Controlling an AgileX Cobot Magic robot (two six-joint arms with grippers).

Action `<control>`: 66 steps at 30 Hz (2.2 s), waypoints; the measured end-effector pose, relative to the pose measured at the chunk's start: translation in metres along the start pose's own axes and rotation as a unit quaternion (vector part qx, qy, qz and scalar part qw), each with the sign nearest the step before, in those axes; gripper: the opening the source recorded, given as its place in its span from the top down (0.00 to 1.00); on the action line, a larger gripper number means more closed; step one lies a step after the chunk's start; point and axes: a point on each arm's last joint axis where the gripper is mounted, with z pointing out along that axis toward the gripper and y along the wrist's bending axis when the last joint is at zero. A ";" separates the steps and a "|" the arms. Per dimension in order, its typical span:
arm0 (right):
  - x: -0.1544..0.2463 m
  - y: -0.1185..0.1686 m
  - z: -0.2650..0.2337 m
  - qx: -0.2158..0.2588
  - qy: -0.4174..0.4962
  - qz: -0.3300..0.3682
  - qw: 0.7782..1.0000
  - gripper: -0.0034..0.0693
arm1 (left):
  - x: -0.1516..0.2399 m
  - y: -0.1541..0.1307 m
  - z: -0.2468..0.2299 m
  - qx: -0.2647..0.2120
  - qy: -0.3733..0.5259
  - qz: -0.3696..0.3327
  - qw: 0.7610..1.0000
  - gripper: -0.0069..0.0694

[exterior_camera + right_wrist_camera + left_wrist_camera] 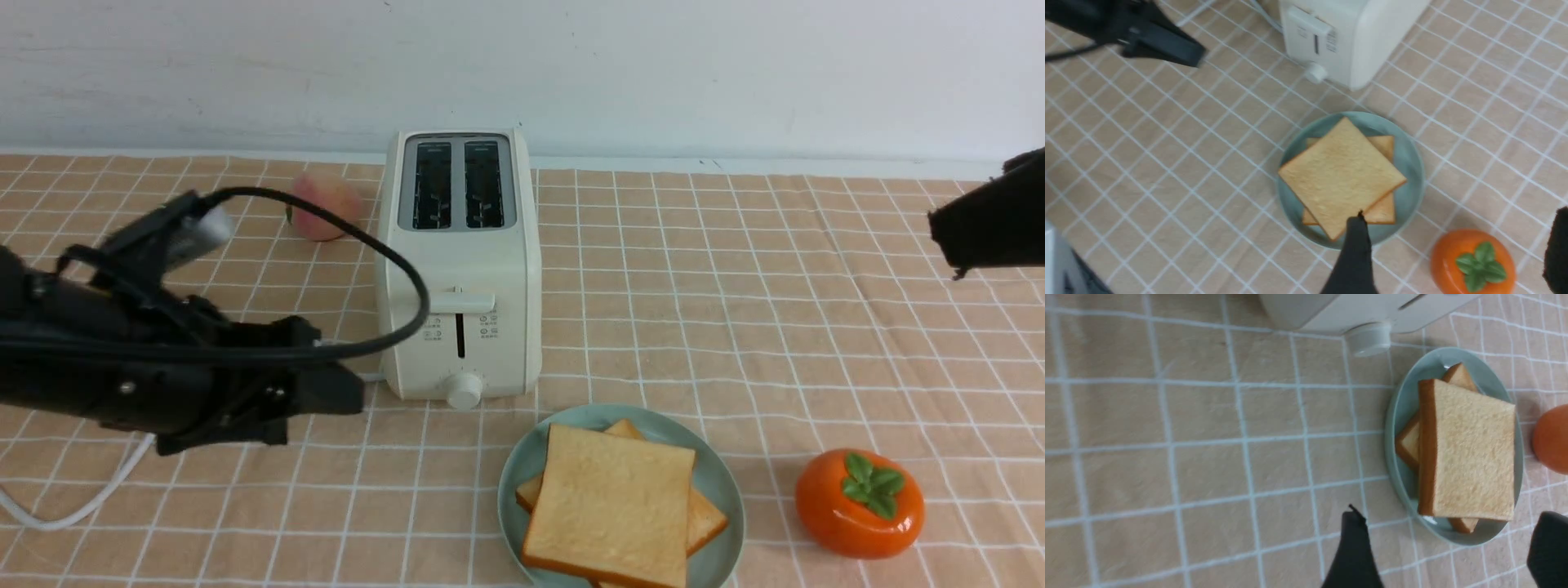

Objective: Take toasted bread from bread machine on light coffee tablecloth place on plate.

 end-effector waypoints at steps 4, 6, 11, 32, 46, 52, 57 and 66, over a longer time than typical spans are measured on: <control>0.000 -0.010 0.001 0.054 -0.010 0.041 0.998 0.28 | 0.014 -0.004 -0.033 -0.034 -0.012 0.004 0.999 0.42; 0.005 -0.014 0.005 0.071 -0.021 0.062 0.995 0.39 | 0.023 -0.009 -0.047 -0.044 -0.013 0.018 0.999 0.52; 0.034 -0.017 0.022 0.098 -0.043 0.098 0.989 0.77 | 0.047 -0.030 -0.071 -0.033 -0.018 0.085 0.996 0.77; 0.231 0.024 0.017 0.152 -0.343 0.095 0.922 0.97 | 0.152 -0.026 -0.165 0.067 -0.119 0.043 0.990 0.93; 0.259 0.022 0.038 0.164 -0.299 0.086 0.936 0.96 | 0.149 -0.028 -0.176 0.095 -0.192 0.058 0.975 0.93; 0.259 0.021 0.038 0.164 -0.304 0.085 0.934 0.96 | 0.148 -0.028 -0.176 0.097 -0.201 0.059 0.973 0.93; 0.259 0.021 0.038 0.164 -0.304 0.085 0.934 0.95 | 0.148 -0.028 -0.176 0.097 -0.201 0.059 0.973 0.93; 0.259 0.021 0.038 0.164 -0.305 0.085 0.934 0.94 | 0.149 -0.004 -0.155 0.040 -0.271 0.094 0.957 0.93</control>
